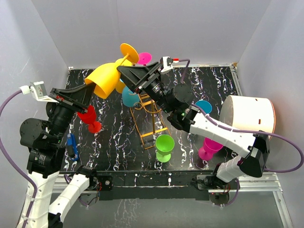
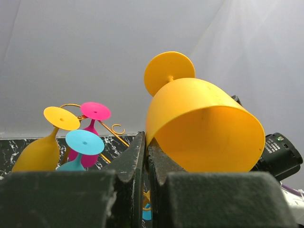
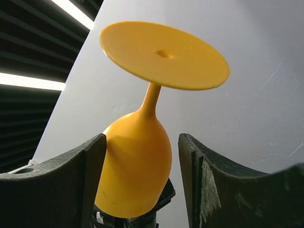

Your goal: Place the wine glass upside down on the wine glass rack

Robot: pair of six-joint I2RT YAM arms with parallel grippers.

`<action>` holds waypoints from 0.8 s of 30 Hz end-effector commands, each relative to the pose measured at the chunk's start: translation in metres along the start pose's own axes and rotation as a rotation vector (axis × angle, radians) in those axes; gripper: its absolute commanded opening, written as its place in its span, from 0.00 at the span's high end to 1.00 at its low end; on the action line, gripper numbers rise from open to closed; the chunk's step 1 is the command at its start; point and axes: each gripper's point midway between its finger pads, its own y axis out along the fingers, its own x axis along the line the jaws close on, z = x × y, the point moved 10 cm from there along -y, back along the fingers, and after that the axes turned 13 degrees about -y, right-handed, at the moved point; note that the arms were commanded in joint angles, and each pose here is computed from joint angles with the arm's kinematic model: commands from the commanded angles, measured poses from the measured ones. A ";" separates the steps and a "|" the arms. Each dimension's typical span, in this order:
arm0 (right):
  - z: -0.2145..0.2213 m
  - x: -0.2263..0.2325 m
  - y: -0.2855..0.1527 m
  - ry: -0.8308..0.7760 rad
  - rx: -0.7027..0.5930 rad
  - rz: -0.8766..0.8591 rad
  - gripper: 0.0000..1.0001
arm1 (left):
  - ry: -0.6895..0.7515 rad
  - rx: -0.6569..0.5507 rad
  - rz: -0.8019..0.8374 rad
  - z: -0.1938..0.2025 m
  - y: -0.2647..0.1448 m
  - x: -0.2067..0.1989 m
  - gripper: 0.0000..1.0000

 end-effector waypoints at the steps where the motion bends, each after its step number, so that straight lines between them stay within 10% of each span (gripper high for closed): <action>1: -0.021 0.029 -0.007 0.071 -0.112 -0.097 0.41 | 0.025 0.021 0.155 0.000 -0.005 -0.014 1.00; 24: -0.028 0.027 -0.019 0.069 -0.164 -0.065 1.00 | 0.039 0.120 0.203 0.009 0.001 -0.012 1.00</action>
